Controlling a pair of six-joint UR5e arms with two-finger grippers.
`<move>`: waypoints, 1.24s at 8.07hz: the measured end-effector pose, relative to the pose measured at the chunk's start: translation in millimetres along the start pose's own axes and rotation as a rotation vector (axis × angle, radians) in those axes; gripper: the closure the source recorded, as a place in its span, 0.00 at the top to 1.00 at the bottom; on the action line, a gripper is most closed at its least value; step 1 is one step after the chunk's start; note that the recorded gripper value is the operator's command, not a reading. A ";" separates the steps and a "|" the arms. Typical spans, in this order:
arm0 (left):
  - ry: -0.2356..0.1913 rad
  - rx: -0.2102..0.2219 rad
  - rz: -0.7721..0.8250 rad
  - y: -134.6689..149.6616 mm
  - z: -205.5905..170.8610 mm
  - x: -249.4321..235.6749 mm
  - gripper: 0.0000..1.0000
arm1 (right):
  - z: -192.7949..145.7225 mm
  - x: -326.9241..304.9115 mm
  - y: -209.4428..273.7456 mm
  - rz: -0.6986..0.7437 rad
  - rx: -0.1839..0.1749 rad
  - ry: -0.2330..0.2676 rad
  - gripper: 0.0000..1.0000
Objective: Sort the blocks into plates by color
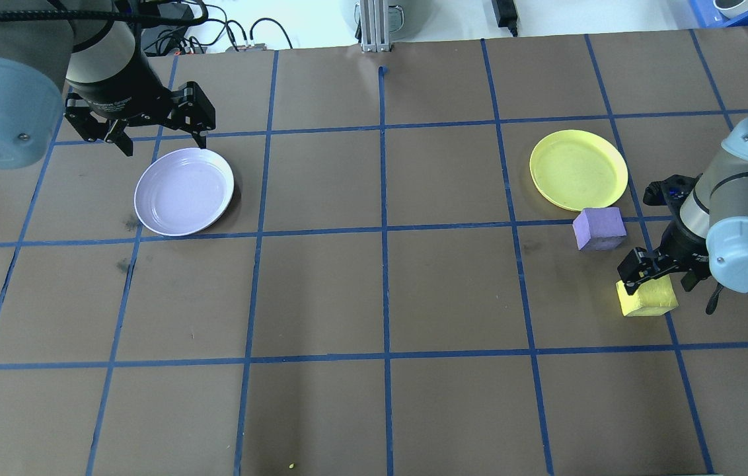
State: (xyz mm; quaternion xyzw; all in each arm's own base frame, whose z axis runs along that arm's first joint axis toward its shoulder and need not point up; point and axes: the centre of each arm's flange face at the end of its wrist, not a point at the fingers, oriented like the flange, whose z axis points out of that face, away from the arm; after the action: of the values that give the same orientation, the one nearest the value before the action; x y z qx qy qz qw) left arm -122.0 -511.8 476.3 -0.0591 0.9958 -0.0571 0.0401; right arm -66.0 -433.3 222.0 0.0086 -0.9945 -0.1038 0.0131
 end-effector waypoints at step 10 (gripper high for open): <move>0.005 0.018 -0.001 -6.4 4.1 1.0 1.00 | -63.5 29.6 -41.5 0.021 -0.020 -0.011 0.58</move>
State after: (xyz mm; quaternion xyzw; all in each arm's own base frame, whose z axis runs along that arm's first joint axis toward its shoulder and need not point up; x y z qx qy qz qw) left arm -121.9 -518.7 472.9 -0.0590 0.9953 -0.0663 0.0381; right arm -93.2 -487.6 276.2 -0.0025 -0.9935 -0.1136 0.0088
